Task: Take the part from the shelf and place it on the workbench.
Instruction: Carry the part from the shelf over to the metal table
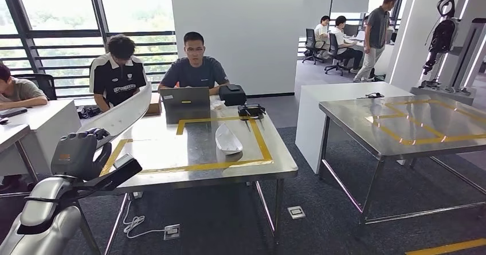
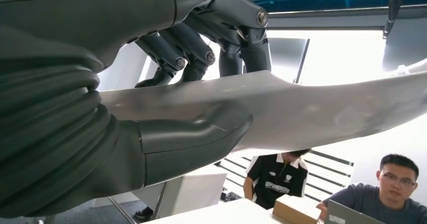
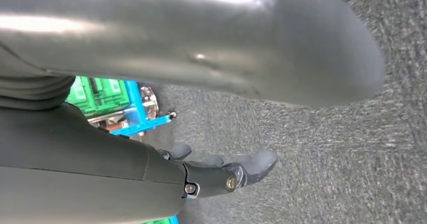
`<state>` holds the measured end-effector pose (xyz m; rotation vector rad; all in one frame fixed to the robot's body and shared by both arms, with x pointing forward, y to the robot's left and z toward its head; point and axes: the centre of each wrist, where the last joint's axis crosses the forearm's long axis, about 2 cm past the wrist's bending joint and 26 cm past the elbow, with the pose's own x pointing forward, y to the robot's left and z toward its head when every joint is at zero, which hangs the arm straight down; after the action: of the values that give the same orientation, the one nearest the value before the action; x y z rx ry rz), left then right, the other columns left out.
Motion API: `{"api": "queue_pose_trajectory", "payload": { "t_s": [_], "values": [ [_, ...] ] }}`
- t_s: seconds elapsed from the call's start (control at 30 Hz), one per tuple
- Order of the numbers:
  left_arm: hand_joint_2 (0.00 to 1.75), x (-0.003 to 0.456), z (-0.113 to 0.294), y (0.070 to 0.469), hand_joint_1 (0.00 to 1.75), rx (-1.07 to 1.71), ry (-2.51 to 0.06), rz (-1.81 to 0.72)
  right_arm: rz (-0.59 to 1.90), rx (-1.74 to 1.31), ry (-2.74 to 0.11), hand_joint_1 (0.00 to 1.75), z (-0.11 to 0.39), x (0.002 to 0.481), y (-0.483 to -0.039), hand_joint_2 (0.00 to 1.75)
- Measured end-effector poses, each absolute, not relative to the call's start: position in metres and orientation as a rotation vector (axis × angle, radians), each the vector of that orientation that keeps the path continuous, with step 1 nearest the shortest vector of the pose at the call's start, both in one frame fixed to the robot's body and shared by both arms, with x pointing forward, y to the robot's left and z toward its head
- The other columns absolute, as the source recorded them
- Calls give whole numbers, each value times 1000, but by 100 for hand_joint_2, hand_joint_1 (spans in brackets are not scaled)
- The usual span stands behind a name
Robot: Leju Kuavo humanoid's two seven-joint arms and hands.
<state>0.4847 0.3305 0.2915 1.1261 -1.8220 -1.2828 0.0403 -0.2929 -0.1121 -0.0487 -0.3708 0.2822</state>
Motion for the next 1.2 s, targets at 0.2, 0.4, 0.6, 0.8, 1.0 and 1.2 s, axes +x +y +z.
{"api": "queue_pose_trajectory", "payload": {
  "t_s": [0.2, 0.4, 0.6, 0.8, 1.0, 1.2],
  "values": [
    [175, 483, 285, 331, 175, 1115, -1811, -1292, 285, -45, -341, 0, -113, 32, -292, 0],
    [175, 485, 296, 334, 175, 1143, -1829, -1286, 286, -51, -346, 0, -112, 40, -294, 0],
    [175, 483, 289, 338, 175, 1136, -1814, -1293, 287, -50, -341, 0, -112, 39, -294, 0],
    [175, 482, 288, 343, 175, 1142, -1800, -1296, 287, -57, -331, 0, -112, 40, -295, 0],
    [175, 483, 290, 337, 175, 1139, -1811, -1301, 286, -58, -339, 0, -112, 42, -296, 0],
    [175, 483, 286, 331, 175, 1117, -1810, -1307, 278, -57, -328, 0, -113, 35, -296, 0]
  ]
}}
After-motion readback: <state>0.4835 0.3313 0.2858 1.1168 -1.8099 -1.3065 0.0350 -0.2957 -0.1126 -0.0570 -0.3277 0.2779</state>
